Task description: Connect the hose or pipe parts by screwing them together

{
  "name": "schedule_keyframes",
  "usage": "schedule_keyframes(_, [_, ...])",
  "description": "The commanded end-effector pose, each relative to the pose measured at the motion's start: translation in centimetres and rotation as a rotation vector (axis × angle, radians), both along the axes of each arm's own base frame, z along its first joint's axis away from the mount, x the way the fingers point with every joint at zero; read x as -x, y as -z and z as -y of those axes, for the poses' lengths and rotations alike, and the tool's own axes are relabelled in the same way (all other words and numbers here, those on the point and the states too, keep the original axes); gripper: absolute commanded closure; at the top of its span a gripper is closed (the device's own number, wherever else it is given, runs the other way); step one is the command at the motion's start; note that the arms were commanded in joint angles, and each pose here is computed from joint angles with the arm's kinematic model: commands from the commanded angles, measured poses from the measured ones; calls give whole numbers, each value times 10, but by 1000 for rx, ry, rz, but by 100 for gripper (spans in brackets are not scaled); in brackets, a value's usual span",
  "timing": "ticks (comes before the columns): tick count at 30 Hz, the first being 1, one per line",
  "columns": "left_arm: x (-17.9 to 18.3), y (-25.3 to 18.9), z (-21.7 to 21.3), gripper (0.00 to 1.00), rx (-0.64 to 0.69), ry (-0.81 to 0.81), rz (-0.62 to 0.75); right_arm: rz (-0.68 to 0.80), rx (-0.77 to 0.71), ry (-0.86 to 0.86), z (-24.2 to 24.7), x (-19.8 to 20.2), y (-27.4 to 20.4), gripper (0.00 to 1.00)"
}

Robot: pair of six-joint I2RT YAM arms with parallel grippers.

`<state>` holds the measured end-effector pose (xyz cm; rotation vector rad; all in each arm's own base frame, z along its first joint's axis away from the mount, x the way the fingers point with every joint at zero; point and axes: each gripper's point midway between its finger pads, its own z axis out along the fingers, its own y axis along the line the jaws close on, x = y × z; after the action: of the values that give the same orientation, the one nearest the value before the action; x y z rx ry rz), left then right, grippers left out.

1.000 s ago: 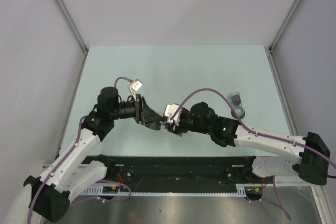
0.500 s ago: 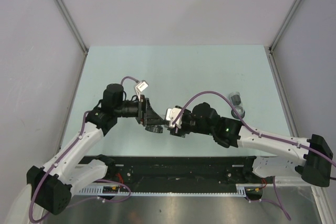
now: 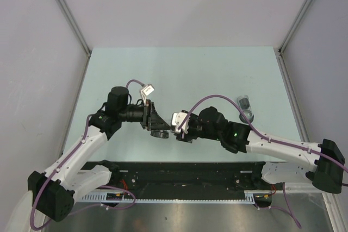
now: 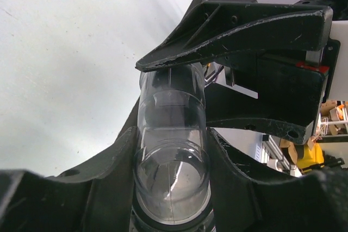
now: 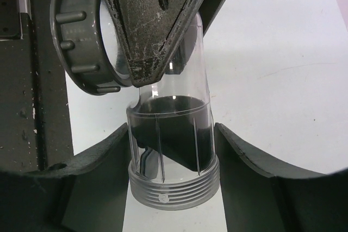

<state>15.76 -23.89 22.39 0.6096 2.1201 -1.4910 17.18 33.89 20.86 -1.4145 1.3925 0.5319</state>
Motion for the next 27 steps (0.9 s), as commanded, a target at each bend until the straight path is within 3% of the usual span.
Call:
schedule_keyframes(1, [2,-5,1,100,14,24,28,24,-71,13,-3,-2,-22,78])
schedule_keyframes(6, [4,-6,1,99,22,37,20,23,-73,19,-3,-2,-22,80])
schedule_keyframes(7, [4,-8,1,78,23,36,23,26,-77,20,-3,-3,-23,80])
schedule_keyframes(8, [3,-8,1,67,22,27,28,27,-80,20,-3,-3,-25,80])
schedule_keyframes(10, [4,-10,0,49,25,27,35,24,-80,19,-2,-2,-25,80])
schedule_keyframes(11, [5,-12,0,47,28,32,41,26,-83,19,-2,-2,-26,80])
schedule_keyframes(17, [6,-8,2,47,27,48,16,18,-80,23,-1,-4,-24,80])
schedule_keyframes(21, [6,-7,2,37,27,52,11,12,-78,23,-1,-4,-23,80])
schedule_keyframes(23, [6,-9,2,37,32,57,12,12,-76,24,-1,-5,-22,80])
schedule_keyframes(25, [7,-9,3,44,35,63,8,9,-79,25,-1,-6,-22,80])
schedule_keyframes(26, [8,-11,3,52,40,71,9,6,-82,23,-1,-7,-22,80])
schedule_keyframes(27, [8,-11,3,68,41,73,9,5,-84,23,-1,-7,-23,80])
